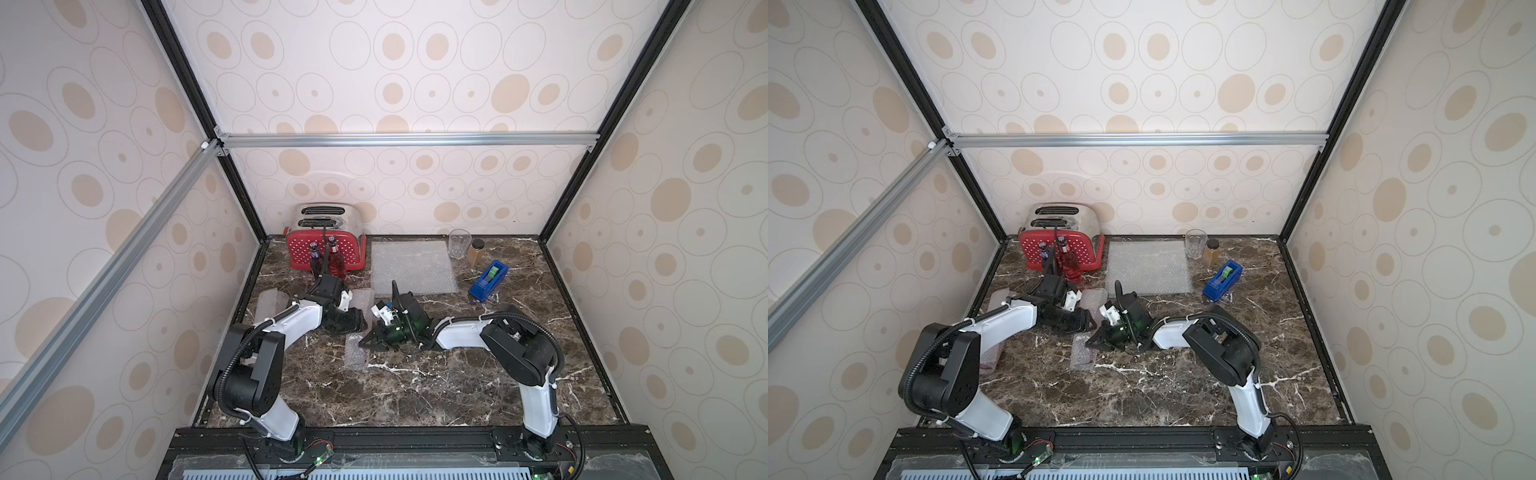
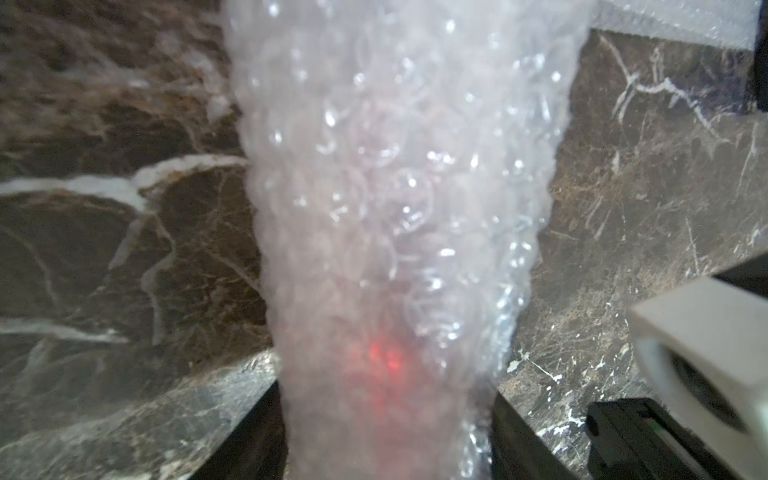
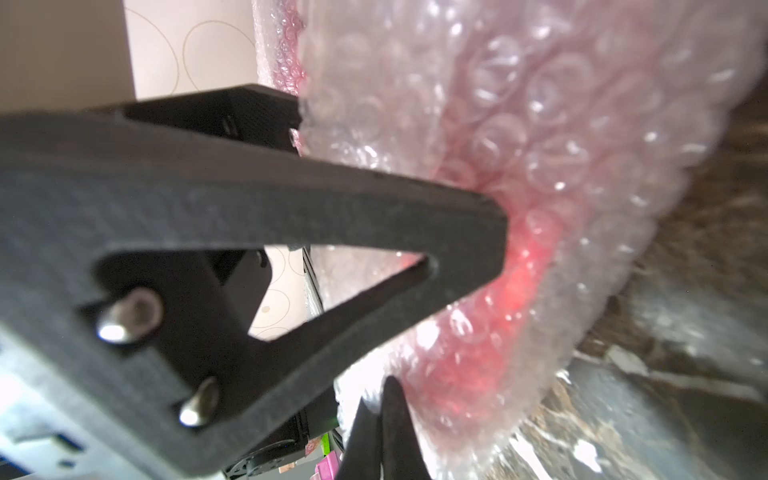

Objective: Wrap wine bottles in bubble wrap
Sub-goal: Wrap the wine bottle in bubble wrap.

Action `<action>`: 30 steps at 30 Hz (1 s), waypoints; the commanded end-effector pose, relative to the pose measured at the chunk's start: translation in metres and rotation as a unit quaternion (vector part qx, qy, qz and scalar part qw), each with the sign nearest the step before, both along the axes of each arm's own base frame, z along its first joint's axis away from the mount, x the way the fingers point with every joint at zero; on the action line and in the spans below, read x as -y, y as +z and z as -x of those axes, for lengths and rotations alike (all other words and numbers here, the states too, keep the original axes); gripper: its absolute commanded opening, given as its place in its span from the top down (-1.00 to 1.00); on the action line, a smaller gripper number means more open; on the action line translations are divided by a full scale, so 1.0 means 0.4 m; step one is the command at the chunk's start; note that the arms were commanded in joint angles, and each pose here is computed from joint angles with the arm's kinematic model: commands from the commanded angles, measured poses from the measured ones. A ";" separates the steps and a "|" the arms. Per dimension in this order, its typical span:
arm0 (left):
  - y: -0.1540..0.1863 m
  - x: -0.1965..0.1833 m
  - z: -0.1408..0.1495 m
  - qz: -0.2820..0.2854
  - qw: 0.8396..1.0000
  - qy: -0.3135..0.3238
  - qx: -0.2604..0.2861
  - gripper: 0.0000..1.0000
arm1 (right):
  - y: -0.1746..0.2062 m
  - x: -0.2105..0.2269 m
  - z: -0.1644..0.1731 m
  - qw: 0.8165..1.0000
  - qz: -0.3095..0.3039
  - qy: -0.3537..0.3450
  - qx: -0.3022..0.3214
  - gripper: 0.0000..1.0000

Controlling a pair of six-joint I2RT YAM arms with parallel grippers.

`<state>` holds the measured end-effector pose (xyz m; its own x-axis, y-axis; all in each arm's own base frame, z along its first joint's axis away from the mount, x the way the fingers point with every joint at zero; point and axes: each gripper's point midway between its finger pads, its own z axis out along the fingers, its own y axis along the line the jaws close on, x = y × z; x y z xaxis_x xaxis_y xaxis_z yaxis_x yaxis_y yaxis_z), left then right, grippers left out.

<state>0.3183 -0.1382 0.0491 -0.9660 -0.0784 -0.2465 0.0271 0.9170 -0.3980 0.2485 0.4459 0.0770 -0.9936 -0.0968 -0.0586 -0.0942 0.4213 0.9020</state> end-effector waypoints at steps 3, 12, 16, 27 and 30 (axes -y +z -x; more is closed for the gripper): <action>-0.008 -0.017 -0.007 -0.019 1.000 0.004 0.001 -0.41 | 0.003 0.029 -0.003 1.000 0.006 -0.018 -0.012 1.00; 0.003 -0.009 -0.014 -0.010 1.000 0.000 0.006 -0.70 | -0.011 0.036 0.006 1.000 0.014 -0.009 -0.020 1.00; 0.030 0.011 -0.022 0.014 1.000 -0.010 0.017 -0.85 | -0.051 0.034 0.006 0.999 0.019 -0.011 -0.047 1.00; 0.105 0.018 -0.035 0.080 0.996 0.002 0.049 -0.96 | -0.056 0.032 -0.002 0.999 0.016 -0.013 -0.049 1.00; 0.119 -0.005 -0.041 0.082 0.995 0.015 0.055 -0.85 | -0.064 0.034 -0.004 0.998 0.016 -0.016 -0.053 1.00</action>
